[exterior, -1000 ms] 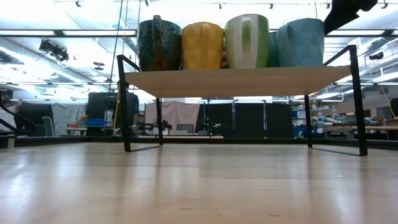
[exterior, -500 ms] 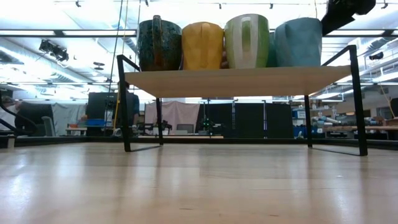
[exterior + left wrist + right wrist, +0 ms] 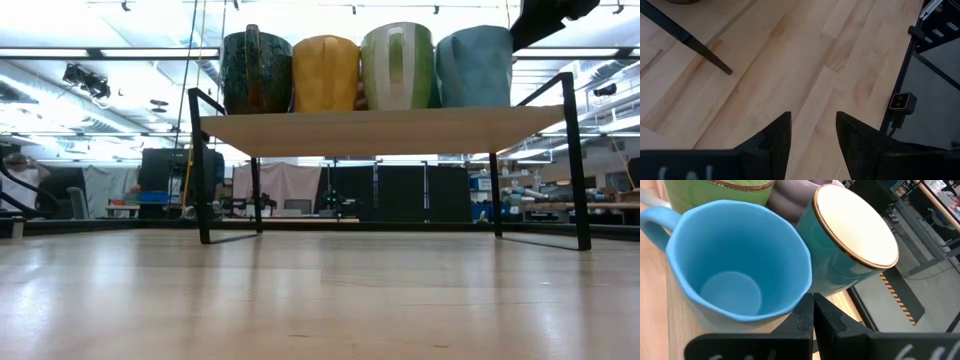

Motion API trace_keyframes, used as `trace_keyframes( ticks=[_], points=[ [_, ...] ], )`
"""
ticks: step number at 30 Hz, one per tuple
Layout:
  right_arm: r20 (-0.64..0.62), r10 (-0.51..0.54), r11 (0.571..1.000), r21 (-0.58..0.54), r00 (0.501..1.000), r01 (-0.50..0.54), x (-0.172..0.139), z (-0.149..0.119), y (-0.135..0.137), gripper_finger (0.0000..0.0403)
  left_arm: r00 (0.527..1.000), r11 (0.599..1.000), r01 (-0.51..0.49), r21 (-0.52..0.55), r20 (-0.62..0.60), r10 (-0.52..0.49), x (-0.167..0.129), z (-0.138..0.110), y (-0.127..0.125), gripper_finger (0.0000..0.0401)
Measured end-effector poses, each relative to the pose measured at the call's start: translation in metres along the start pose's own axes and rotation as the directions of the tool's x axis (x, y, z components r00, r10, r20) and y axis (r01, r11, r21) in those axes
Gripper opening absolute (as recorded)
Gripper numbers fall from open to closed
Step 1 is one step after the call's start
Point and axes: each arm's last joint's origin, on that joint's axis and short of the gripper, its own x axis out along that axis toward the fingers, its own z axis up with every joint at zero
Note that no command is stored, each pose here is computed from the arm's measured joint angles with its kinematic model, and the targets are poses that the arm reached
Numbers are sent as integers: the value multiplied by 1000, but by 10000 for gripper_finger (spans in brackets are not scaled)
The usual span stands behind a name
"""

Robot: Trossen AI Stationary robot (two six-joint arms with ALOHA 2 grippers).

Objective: Place coffee mugs
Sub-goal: Put the light blue mug on the shelf

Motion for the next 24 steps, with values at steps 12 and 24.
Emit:
trace_keyframes(
  ticks=[12, 24],
  points=[
    [-109, 66, 997, -27, 992, -69, -30, 47, -14, 7, 1000, 1000, 8, -24, -16, -8, 0, -1, 0, 162],
    [-254, 287, 871, -332, 924, -362, -11, 105, 62, 8, 1000, 1000, 8, -18, -16, -8, 0, 0, 0, 162]
  ],
)
